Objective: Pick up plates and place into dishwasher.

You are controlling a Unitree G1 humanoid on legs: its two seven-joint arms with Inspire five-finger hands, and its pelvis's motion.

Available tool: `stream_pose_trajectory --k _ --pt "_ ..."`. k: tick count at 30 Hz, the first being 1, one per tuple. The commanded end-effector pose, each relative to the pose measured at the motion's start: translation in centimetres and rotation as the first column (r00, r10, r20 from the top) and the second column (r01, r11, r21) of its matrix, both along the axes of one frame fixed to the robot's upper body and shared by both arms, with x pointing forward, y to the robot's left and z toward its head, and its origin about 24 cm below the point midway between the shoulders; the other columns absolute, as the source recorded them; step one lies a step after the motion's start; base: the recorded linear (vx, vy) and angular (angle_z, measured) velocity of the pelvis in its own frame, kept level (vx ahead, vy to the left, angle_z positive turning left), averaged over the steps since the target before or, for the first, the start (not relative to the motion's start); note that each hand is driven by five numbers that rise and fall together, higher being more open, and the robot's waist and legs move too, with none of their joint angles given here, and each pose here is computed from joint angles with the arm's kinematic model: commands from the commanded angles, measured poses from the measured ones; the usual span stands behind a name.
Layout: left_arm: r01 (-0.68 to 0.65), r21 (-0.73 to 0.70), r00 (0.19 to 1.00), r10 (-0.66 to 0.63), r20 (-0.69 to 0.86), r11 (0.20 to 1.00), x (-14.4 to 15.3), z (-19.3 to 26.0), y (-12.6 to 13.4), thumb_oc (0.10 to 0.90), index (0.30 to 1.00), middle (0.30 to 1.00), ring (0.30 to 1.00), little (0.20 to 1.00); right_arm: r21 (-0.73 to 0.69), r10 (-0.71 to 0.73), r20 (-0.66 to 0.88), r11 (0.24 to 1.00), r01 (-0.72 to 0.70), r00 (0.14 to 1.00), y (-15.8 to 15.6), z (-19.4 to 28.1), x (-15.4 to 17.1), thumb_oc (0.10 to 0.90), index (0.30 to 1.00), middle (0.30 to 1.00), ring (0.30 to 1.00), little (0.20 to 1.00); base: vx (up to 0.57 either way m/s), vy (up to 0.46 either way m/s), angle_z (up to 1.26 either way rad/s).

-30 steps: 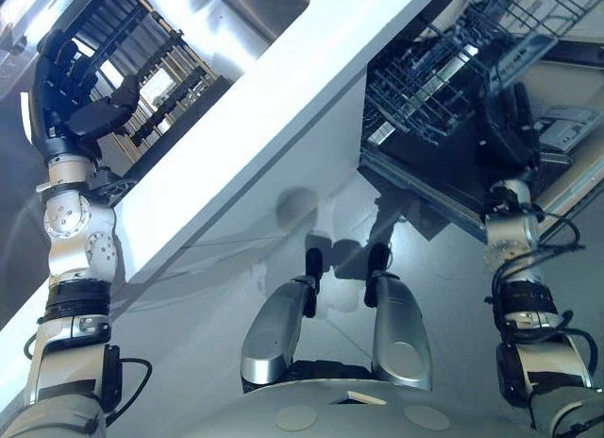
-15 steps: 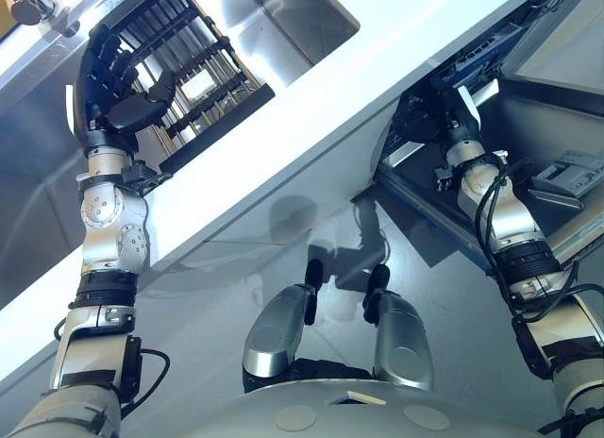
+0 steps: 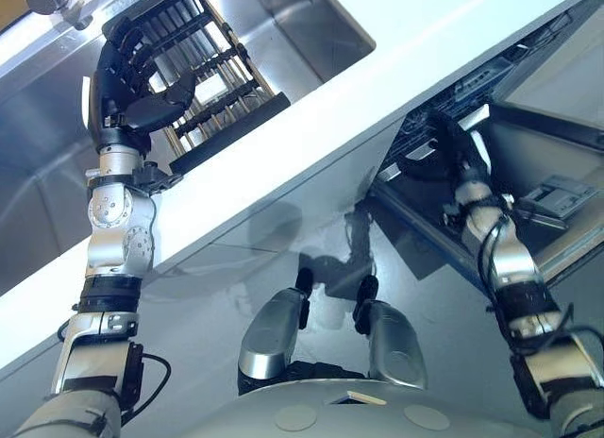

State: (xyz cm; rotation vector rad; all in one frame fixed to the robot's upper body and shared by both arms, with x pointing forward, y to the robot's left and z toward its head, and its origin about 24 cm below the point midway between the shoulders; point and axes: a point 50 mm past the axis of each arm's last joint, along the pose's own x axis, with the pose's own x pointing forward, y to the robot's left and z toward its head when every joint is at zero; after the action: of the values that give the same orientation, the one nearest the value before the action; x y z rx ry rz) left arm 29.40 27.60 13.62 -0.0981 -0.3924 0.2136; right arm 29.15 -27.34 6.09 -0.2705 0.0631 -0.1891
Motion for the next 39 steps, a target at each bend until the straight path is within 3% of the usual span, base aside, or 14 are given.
stream_pose_trajectory --k 1,11,15,18,28,31,39 --pt "-0.128 0.036 0.981 0.132 -0.144 0.991 -4.1 -4.8 3.4 0.8 0.9 0.9 0.9 0.9 0.032 -0.105 0.253 0.995 0.1 0.962 -3.1 3.6 -1.7 0.8 0.9 0.9 0.9 0.9 -0.05 -0.106 -0.29" --pt "-0.133 0.017 0.977 0.134 -0.167 0.991 -3.5 -5.2 3.9 0.8 0.9 0.9 0.9 0.9 0.097 -0.36 0.207 0.933 0.347 0.91 -8.9 2.5 -4.7 0.8 0.9 0.9 0.9 0.9 -0.04 -0.149 -0.18" --pt "-0.131 0.025 0.975 0.134 -0.177 0.991 -3.2 -5.4 3.8 0.8 0.9 0.9 0.9 0.9 0.098 -0.486 0.24 0.873 0.477 0.84 -10.2 2.7 -5.5 0.8 0.9 0.9 0.9 0.9 -0.02 -0.111 0.0" --pt "-0.142 0.02 0.973 0.144 -0.183 0.99 -3.2 -5.6 3.7 0.8 0.9 0.9 0.9 0.9 0.186 -0.586 0.29 0.81 0.556 0.757 -11.1 3.1 -6.2 0.8 0.9 0.9 0.9 0.9 -0.02 -0.082 -0.01" --pt "-0.174 -0.031 0.974 0.168 -0.152 0.984 -3.0 -5.0 4.7 0.8 0.9 0.9 0.9 0.9 0.578 -0.712 0.136 0.622 0.529 0.689 -13.6 -0.3 -7.8 0.8 0.9 0.9 0.9 0.9 -0.04 -0.061 -0.06" --pt "-0.17 -0.032 0.977 0.164 -0.138 0.985 -2.8 -4.7 4.5 0.8 0.9 0.9 0.9 0.9 0.638 -0.742 0.091 0.556 0.533 0.664 -13.9 -1.1 -7.9 0.8 0.9 0.9 0.9 0.9 -0.01 -0.013 0.0" --pt "-0.156 -0.04 0.986 0.154 -0.061 0.987 -2.2 -3.1 3.9 0.8 0.9 0.9 0.9 0.9 0.735 -0.705 0.045 0.503 0.455 0.707 -13.3 -1.5 -6.1 0.8 0.9 0.9 0.9 0.9 -0.04 0.081 -0.02"
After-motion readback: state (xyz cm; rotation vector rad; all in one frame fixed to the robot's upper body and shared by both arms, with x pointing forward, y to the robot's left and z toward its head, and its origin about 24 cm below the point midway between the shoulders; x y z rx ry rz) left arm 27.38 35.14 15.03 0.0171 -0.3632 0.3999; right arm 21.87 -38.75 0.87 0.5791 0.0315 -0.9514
